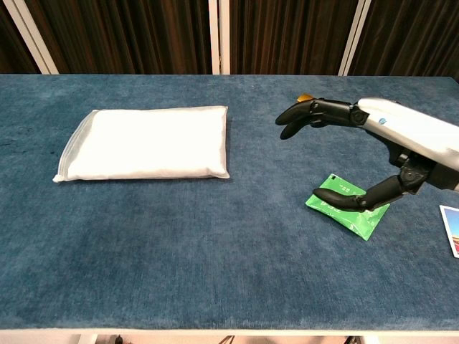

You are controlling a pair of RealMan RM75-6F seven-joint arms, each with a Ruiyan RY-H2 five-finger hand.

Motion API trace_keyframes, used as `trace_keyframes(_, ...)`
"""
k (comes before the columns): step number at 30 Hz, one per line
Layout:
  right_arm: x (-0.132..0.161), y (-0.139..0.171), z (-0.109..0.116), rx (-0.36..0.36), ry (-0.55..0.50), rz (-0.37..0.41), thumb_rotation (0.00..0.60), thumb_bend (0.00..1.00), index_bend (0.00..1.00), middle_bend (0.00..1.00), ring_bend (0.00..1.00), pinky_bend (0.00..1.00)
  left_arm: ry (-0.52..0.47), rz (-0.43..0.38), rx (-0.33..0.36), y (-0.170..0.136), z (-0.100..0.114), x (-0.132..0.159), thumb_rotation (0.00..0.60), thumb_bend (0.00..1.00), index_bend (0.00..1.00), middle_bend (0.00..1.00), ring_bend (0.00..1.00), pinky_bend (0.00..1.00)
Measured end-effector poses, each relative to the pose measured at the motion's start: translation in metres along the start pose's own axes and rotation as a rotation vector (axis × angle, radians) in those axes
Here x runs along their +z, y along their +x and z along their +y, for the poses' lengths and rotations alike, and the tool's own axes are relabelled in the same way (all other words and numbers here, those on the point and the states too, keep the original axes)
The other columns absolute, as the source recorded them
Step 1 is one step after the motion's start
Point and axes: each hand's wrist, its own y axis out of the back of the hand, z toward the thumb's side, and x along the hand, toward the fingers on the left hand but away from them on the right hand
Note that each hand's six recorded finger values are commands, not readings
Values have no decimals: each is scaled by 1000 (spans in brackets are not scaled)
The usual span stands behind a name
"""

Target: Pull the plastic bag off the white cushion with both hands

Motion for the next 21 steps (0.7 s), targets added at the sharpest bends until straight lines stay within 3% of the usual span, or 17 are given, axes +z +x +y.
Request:
trace_keyframes(5, -3, -6, -3, 8, 10, -12, 600, 306, 196, 246, 101, 166, 6, 16, -10, 0, -2, -7, 600, 193, 217, 129, 27, 121)
trace_keyframes(9, -7, -16, -5, 27, 41, -33, 600, 179, 196, 246, 101, 166, 48, 58, -41, -7, -5, -19, 600, 193, 219, 129, 27, 121)
trace_keyframes(16, -16, -50, -7, 65, 179, -92, 600, 146, 196, 246, 101, 169, 190, 225, -102, -42, -5, -51, 600, 193, 232, 129, 28, 121)
trace_keyframes(21, -16, -83, -12, 54, 256, -131, 600, 174, 199, 246, 101, 168, 233, 336, -125, -76, 0, -70, 600, 193, 232, 129, 28, 121)
